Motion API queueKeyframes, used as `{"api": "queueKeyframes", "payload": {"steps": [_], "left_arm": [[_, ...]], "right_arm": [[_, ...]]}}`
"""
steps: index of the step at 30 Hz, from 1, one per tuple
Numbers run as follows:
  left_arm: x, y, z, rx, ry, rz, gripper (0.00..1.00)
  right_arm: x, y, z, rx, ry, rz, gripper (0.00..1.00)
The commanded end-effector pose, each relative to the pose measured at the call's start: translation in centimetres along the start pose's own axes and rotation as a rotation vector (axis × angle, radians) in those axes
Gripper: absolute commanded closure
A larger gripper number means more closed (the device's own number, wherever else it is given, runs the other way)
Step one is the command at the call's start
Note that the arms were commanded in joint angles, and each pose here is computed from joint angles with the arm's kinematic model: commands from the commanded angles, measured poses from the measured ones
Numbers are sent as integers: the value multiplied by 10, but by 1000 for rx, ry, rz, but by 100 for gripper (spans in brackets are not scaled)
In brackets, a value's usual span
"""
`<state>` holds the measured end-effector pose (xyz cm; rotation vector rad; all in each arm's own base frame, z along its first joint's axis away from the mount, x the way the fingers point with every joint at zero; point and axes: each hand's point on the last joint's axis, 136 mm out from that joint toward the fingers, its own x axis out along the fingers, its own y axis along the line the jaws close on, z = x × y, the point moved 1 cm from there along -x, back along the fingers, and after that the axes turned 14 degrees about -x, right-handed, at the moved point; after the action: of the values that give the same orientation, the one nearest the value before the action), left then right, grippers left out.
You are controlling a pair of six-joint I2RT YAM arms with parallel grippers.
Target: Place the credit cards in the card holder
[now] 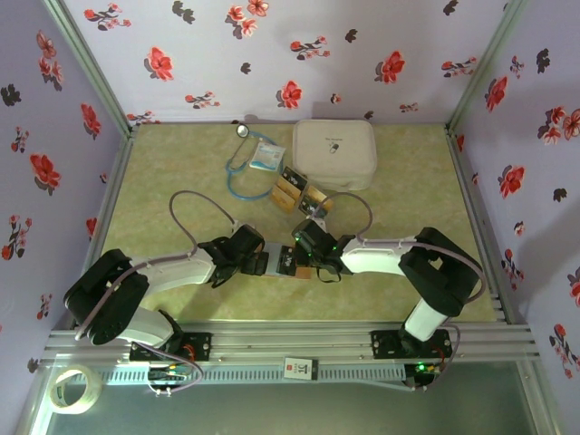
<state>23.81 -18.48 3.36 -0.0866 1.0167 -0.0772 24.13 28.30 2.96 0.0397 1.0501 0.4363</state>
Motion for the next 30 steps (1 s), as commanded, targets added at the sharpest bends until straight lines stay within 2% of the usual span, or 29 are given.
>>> {"api": "queueKeyframes", "payload": {"steps": [1, 10, 21, 30], "left_arm": [[5, 10, -10, 2, 30, 32, 0], [5, 13, -13, 2, 37, 35, 0], [3, 12, -12, 5, 35, 34, 0], [1, 11, -10, 4, 30, 29, 0]], "right_arm": [[-6, 6, 9, 18, -19, 25, 100], [-28, 5, 26, -7, -60, 4, 100], [-11, -12, 3, 19, -6, -32, 100], [3, -11, -8, 31, 27, -17, 100]]}}
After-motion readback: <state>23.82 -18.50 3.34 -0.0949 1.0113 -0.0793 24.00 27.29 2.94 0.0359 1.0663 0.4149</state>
